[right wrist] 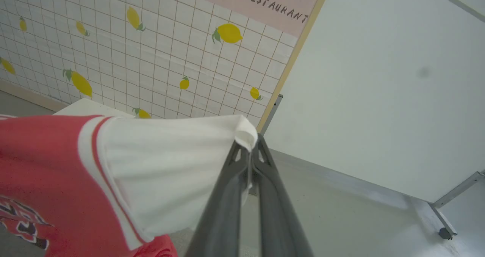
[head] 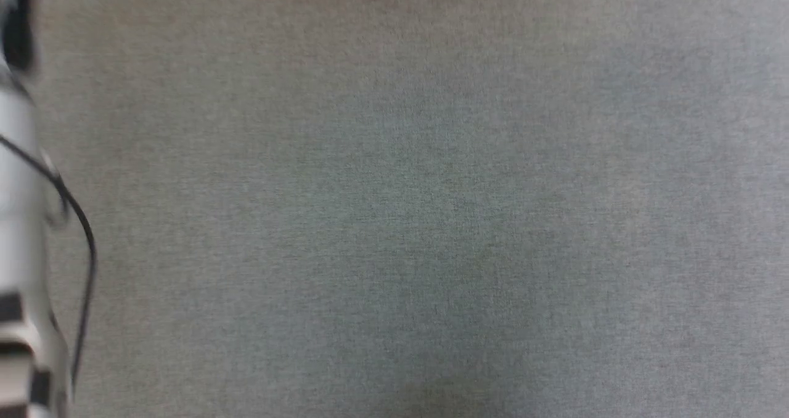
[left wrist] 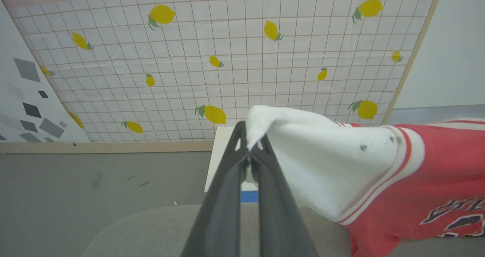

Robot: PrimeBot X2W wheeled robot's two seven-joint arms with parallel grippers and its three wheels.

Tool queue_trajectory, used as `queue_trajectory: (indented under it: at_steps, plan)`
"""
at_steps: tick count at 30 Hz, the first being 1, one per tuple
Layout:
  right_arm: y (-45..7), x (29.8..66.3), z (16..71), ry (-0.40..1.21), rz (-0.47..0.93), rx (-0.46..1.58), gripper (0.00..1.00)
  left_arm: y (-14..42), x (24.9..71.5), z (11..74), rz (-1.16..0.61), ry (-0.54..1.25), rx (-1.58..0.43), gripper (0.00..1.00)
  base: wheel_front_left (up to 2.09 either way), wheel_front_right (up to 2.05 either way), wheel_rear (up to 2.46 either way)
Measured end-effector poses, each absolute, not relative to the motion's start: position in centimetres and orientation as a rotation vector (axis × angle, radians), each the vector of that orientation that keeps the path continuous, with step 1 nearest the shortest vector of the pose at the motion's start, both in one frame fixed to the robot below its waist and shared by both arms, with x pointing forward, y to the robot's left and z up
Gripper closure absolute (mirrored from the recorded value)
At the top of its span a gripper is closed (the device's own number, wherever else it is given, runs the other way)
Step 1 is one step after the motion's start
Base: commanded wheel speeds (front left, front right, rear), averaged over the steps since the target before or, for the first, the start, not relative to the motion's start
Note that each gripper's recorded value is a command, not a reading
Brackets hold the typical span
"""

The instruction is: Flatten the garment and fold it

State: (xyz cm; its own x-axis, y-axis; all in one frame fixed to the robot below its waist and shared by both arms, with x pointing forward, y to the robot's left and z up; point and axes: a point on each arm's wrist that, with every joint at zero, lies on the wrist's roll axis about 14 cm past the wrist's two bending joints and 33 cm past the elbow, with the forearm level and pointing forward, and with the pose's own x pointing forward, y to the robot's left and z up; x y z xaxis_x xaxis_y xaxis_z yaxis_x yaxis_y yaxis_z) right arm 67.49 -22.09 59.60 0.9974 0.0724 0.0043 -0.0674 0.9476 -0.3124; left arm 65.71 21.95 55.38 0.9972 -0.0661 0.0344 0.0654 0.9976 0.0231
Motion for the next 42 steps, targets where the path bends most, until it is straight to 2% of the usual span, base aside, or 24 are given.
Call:
queue_trajectory:
  at_steps: [4,11,16,20,27,33,39,40,41,42]
  plan:
    - [-23.0,63.9,54.7,0.11,0.095,-0.254,1.0,21.8,61.0,49.3,-0.105,0.159,-0.012,1.0,0.0,0.0,0.0]
    - [-24.7,54.1,47.1,0.367,0.097,-0.122,1.0,20.5,48.9,41.3,-0.141,0.495,-0.173,1.0,0.0,0.0,0.0]
    - [-26.3,46.1,43.6,0.526,0.058,-0.062,1.0,19.0,40.4,38.8,-0.129,0.67,-0.297,1.0,0.0,0.0,0.0]
    - [-27.7,40.6,41.9,0.617,-0.013,-0.019,1.0,18.1,36.0,38.6,-0.118,0.744,-0.356,1.0,0.0,0.0,0.0]
    - [-28.4,32.7,38.2,0.816,-0.153,0.095,1.0,18.3,31.6,38.1,-0.048,0.803,-0.39,1.0,0.0,0.0,0.0]
    - [-27.7,29.8,37.0,0.886,-0.219,0.168,1.0,18.0,29.9,37.5,-0.009,0.816,-0.424,1.0,0.0,0.0,0.0]
    - [-26.9,29.2,36.7,0.891,-0.219,0.206,1.0,17.5,29.7,37.5,-0.001,0.795,-0.457,1.0,0.0,0.0,0.0]
    - [-26.8,29.3,36.8,0.875,-0.216,0.21,0.61,17.3,29.7,37.6,-0.003,0.788,-0.464,1.0,0.0,0.0,0.0]
    - [-26.7,29.4,37.0,0.861,-0.211,0.21,0.04,17.2,29.7,37.6,-0.007,0.784,-0.468,1.0,0.0,0.0,0.0]
    - [-26.5,29.7,37.2,0.844,-0.208,0.216,0.0,17.2,29.8,37.7,-0.008,0.777,-0.47,1.0,0.0,0.0,0.0]
